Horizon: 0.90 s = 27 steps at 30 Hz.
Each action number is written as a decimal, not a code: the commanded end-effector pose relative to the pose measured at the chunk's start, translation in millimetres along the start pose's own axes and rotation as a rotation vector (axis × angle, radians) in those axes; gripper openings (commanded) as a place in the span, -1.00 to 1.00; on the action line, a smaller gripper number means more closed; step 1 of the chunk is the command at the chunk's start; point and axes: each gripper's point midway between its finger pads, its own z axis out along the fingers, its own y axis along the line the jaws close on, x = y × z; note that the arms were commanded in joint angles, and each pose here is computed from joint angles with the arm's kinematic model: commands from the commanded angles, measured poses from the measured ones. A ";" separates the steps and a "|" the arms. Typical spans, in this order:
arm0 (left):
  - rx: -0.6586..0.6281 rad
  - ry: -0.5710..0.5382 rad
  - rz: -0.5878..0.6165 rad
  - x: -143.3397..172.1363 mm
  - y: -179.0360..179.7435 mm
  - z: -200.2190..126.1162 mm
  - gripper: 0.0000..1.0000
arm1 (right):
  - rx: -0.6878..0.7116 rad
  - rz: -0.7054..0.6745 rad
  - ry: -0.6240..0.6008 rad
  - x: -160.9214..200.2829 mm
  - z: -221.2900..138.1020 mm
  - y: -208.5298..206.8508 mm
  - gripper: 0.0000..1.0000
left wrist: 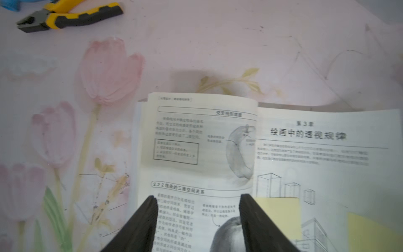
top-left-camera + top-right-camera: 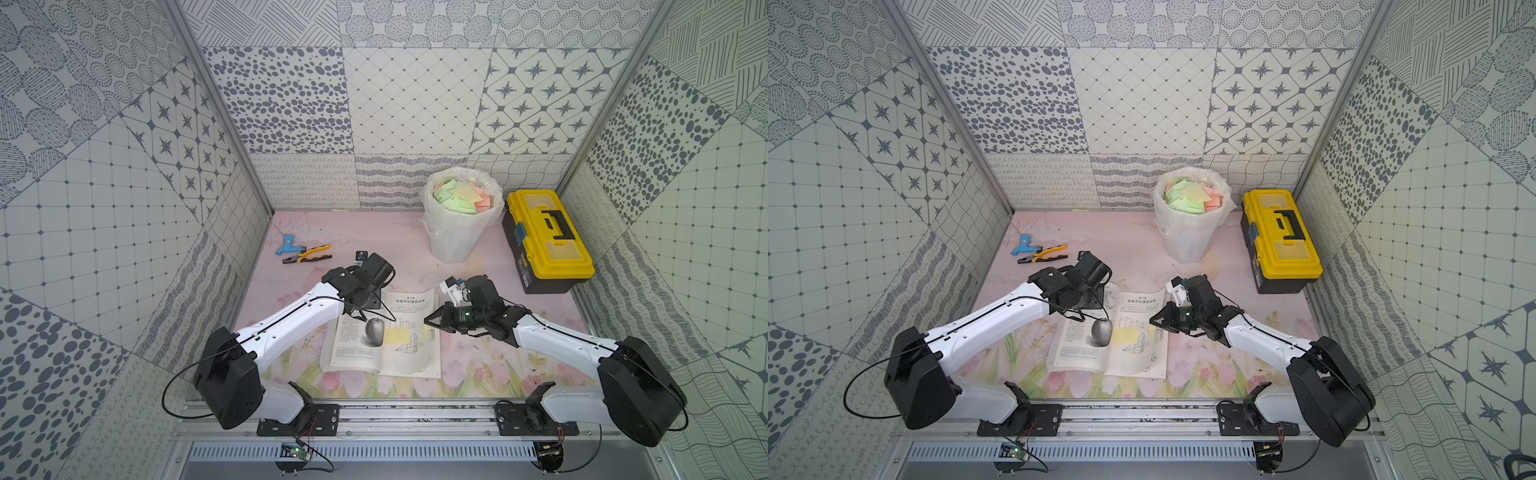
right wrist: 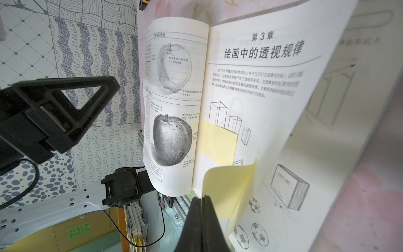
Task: Peel off the used sticky note
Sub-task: Turn the page of the book at the center of the board.
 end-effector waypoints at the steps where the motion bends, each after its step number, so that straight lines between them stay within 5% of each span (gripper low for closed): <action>1: 0.492 0.071 0.041 7.0 -99.6 -15.0 0.15 | -0.010 -0.011 -0.026 -3.7 -1.6 -0.9 -0.96; 5: 0.644 0.143 0.034 19.5 -131.2 -6.0 -0.04 | -0.003 -0.001 -0.036 -4.2 -4.9 -3.7 -0.96; 12: 0.611 0.243 -0.029 37.0 -128.0 30.1 -0.46 | 0.001 0.005 -0.065 -6.9 -14.8 -5.2 -0.96; 27: 0.168 0.315 -0.152 67.4 -21.4 81.8 -0.84 | 0.010 0.013 -0.087 -8.3 -23.4 -8.5 -0.95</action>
